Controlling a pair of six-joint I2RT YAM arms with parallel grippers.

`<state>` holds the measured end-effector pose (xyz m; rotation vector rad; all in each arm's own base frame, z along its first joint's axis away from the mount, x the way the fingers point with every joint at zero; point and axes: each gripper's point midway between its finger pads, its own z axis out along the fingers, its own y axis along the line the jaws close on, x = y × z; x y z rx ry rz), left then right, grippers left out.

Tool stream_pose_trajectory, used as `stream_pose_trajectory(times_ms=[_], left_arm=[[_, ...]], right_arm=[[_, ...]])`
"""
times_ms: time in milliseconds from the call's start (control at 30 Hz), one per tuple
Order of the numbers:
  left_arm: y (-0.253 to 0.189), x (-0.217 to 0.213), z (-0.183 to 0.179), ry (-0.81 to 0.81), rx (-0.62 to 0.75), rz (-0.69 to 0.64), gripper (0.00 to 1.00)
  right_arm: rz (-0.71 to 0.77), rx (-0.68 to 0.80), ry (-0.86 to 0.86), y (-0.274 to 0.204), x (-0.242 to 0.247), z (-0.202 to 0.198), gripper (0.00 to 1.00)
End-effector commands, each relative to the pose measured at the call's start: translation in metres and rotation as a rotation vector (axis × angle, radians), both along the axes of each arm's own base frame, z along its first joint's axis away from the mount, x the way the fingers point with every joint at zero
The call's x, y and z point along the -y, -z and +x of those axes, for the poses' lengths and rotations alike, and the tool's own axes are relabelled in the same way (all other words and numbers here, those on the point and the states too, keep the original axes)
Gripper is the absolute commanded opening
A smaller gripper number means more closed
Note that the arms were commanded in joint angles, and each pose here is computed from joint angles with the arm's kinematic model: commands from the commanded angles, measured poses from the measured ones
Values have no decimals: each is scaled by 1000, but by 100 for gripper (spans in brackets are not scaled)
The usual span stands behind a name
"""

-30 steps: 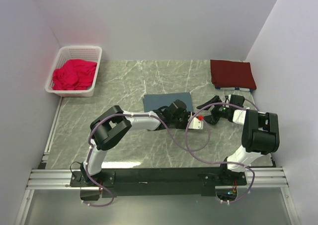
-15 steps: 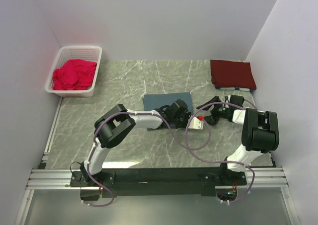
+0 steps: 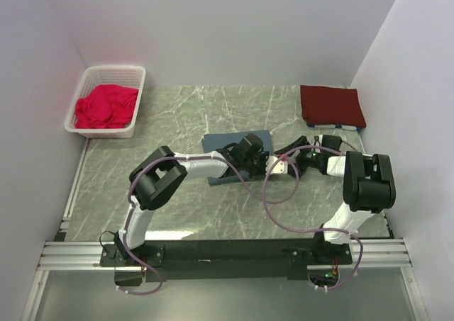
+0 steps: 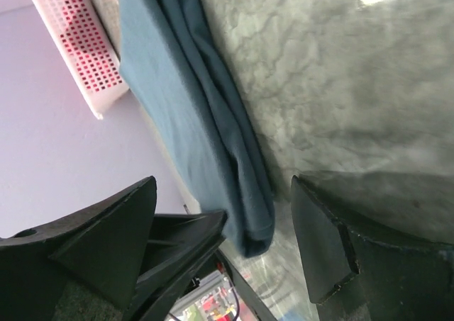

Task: Fold and stack the t-shirts
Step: Neatly place the folded tshirt to the corner

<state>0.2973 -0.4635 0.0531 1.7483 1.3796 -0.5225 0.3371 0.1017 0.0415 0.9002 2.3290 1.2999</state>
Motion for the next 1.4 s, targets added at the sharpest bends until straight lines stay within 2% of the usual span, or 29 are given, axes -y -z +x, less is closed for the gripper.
stream_pose_trajectory(times_ms=[0,233,533,767,1067,1167,1267,1333,1367], left_arm=[[-70,15,6,6,42,-142,1],[-73,15,7,-14,26,-167,1],[-76,14,6,-40,-8,-199,1],[-78,17,4,-38,-28,-211,0],[-79,17,-1,-19,-43,-210,1],[-78,15,-2,-17,-44,-208,1],[-78,14,-3,-15,-51,-208,1],[-81,13,-4,-11,-54,-212,1],[-80,12,-5,-13,-56,-211,1]], right_arm=[[-20,-25,11,14,-4,1,83],[-37,-59,-5,32,-19,1,83],[-22,-114,0,58,-44,23,80],[-32,-67,46,55,-50,47,72],[-61,-50,56,51,-65,57,66],[-56,-44,67,49,-66,66,56],[-72,-39,67,50,-65,70,55],[-100,-30,67,49,-62,73,50],[-109,-22,65,48,-61,75,40]])
